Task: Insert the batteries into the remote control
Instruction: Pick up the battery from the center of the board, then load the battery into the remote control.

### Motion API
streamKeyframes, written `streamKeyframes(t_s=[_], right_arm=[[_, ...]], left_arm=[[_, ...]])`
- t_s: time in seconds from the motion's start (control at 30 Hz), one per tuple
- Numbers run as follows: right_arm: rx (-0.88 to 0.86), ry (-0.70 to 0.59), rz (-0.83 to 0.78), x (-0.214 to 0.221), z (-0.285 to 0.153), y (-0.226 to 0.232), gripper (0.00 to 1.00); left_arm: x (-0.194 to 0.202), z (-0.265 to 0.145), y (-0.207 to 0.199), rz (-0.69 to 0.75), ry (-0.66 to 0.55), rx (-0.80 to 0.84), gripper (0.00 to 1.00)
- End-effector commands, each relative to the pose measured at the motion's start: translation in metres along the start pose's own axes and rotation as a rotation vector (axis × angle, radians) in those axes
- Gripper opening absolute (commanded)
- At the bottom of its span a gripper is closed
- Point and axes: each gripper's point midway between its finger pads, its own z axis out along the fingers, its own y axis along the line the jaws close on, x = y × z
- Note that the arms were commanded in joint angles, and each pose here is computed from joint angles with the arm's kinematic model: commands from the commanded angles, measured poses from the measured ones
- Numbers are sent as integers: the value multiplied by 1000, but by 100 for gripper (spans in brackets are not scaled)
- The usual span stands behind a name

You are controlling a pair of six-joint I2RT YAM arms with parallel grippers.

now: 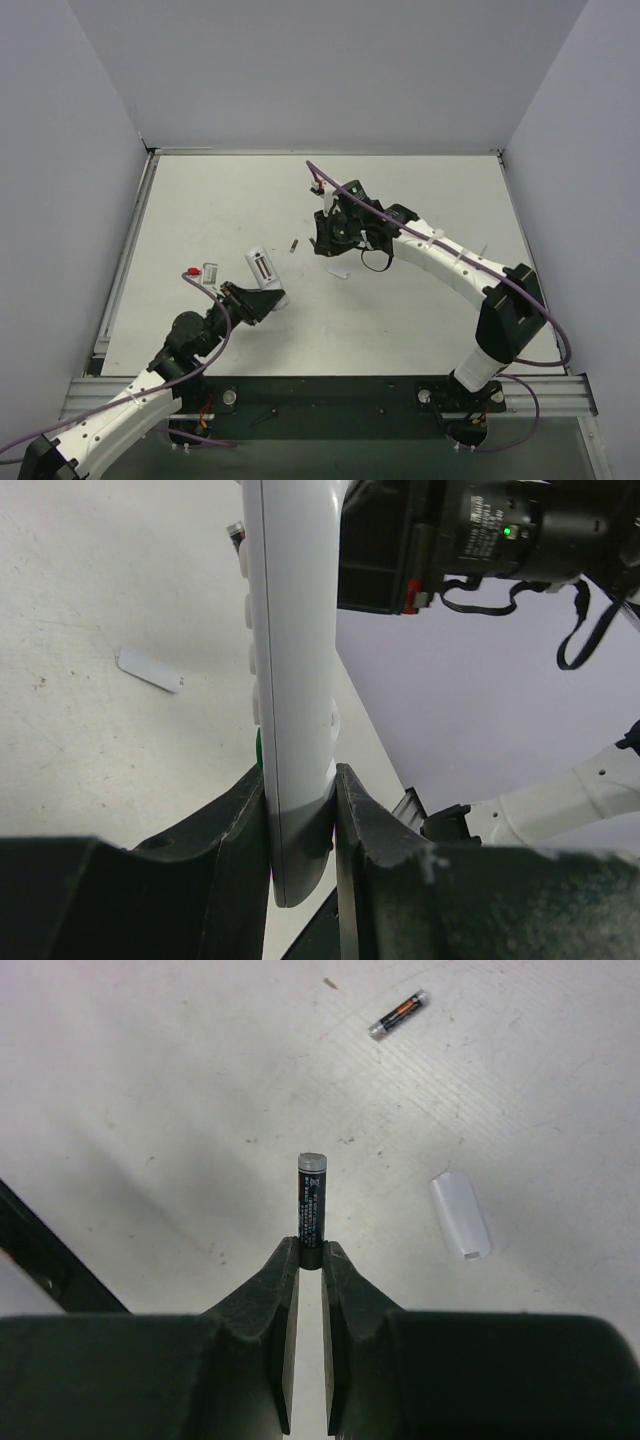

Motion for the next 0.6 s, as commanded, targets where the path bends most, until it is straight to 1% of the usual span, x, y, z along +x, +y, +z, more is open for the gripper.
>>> streamKeyframes(t_s=[0.0,0.03,0.17,0.33,0.47,0.57], right_arm=[[-109,-28,-18,2,-34,30,0],[-122,-47,-27,-1,-43,35,0],[-153,-75,-65,-1,-57,47,0],[-193,-100,-45,-2,-70,60,0],[-286,-121,-57,-2,-80,83,0],[-324,-138,-44,-7,-85,99,0]], left_arm=[[21,-5,32,-80,-5,-14,0],[21,-4,31,-87,-4,-13,0],[20,1,28,-119,-1,-11,0],[19,13,18,-120,29,-8,0],[18,17,14,-147,28,2,0],[16,19,13,-156,21,2,0]])
